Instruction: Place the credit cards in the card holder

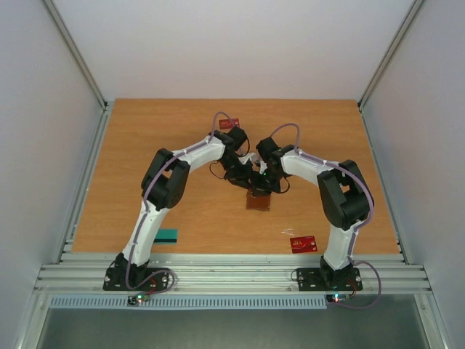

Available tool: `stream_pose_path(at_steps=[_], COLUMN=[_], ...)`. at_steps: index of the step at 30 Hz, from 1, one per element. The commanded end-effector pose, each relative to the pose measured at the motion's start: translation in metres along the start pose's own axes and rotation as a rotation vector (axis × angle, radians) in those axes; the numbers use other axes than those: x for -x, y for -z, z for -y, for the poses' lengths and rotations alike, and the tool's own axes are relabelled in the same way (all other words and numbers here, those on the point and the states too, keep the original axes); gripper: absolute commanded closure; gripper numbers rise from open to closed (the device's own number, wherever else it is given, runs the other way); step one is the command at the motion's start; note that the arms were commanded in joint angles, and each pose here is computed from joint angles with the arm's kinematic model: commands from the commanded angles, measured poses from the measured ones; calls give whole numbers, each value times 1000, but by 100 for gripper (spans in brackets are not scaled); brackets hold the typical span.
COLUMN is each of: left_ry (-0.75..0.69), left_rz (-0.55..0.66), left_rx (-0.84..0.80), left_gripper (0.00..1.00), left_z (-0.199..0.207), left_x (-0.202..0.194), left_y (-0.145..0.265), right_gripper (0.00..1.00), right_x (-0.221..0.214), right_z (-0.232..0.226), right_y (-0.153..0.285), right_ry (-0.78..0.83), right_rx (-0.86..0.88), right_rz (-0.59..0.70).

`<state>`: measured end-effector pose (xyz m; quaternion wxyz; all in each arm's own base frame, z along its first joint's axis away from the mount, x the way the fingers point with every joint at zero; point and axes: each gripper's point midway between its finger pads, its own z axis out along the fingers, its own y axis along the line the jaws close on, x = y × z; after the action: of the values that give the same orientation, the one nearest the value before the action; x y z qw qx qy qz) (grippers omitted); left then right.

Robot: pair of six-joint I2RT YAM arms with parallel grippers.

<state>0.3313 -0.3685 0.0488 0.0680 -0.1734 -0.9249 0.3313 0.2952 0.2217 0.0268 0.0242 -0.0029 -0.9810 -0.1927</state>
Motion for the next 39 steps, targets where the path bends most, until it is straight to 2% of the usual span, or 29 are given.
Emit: stream_pose_path(at_steps=[1,16,30,39], left_ry=[7,8,-11,-20], left_rz=[-31,-29,-20,-34], left_rx=[-100,60,95,123], left_gripper=[79,82,82,82], left_z=[5,-27,-25,-28], left_x=[2,-6,-1,-5], left_y=[-15,-29,-26,-27], right_gripper=[99,99,99,99], right_x=[-34,-15,-35,-29], right_z=[43,-9,10,15], right_y=[-19,36,17,12], right_ry=[4,36,-40,30], right_rx=[-203,-87,-122,-153], right_rz=[-124,-57,-105,-105])
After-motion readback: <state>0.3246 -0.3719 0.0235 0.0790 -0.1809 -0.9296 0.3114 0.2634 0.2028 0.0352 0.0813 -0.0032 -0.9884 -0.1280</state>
